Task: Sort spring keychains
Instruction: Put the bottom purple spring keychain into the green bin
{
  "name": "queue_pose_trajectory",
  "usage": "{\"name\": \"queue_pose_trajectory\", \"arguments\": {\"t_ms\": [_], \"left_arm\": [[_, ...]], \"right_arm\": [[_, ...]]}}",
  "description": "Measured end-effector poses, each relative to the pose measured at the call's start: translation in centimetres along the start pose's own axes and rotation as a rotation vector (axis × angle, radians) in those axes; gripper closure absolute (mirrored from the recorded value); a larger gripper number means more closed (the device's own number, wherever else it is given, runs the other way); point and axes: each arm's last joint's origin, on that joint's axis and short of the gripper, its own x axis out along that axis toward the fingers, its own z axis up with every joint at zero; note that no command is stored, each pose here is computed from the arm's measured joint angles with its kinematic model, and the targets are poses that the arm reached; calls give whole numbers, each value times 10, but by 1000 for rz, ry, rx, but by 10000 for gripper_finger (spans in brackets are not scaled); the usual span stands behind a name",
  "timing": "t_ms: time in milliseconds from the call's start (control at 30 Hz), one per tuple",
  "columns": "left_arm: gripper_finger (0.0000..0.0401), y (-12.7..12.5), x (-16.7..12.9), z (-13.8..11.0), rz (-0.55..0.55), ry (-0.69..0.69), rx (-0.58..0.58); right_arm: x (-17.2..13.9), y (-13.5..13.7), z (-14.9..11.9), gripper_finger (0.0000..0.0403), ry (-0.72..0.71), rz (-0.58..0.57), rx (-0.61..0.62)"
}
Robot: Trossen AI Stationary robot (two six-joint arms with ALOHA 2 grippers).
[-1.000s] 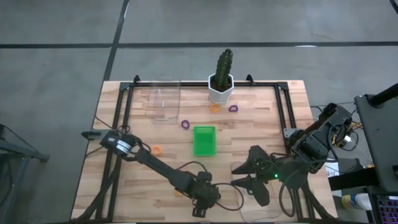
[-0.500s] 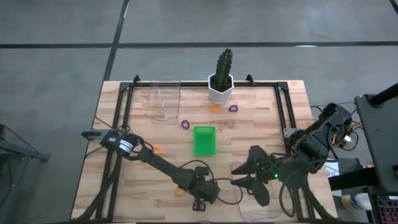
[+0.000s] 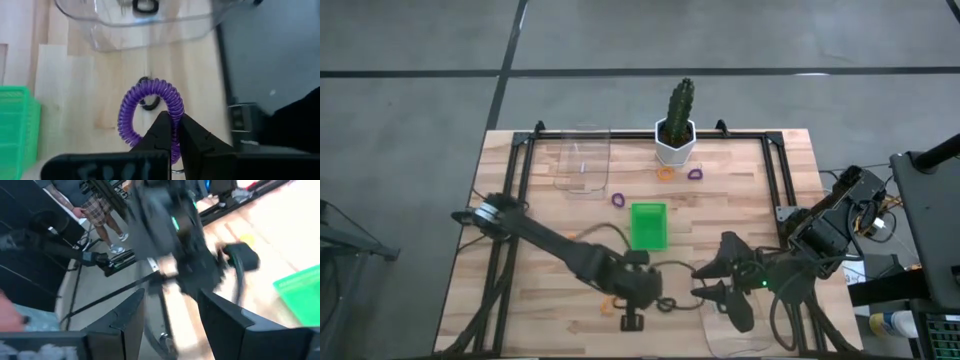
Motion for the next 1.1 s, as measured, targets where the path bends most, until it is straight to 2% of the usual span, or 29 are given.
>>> {"name": "queue_pose_trajectory", "arguments": {"t_ms": [167,233,367,533,633,733,833,967,1100], "left_arm": [[390,2,-61,4,-54,-111,-56],[390,2,-87,7,-108,-170,-80],[390,0,-122,12,-239,-278,-95],[390,-6,-153,25,-491,-430,-58],[390,-8,-159,30,-572,-465,-43],[390,-7,-159,31,-587,-465,-48],[390,-5,-160,33,-591,-483,-49],[390,-3,-162,35,-614,-490,-42],[390,0,-167,37,-640,-506,-34]], "right_arm": [[1,-2,2,229,-30,-27,-97],[2,-2,3,229,-29,-32,-152],[9,-2,2,229,-31,-42,-304],[31,6,8,229,-116,-15,-487],[42,6,16,229,-176,-6,-503],[45,5,24,229,-219,9,-472],[51,6,31,229,-225,95,-452],[60,8,29,229,-201,177,-450],[68,12,27,229,-221,199,-474]]}}
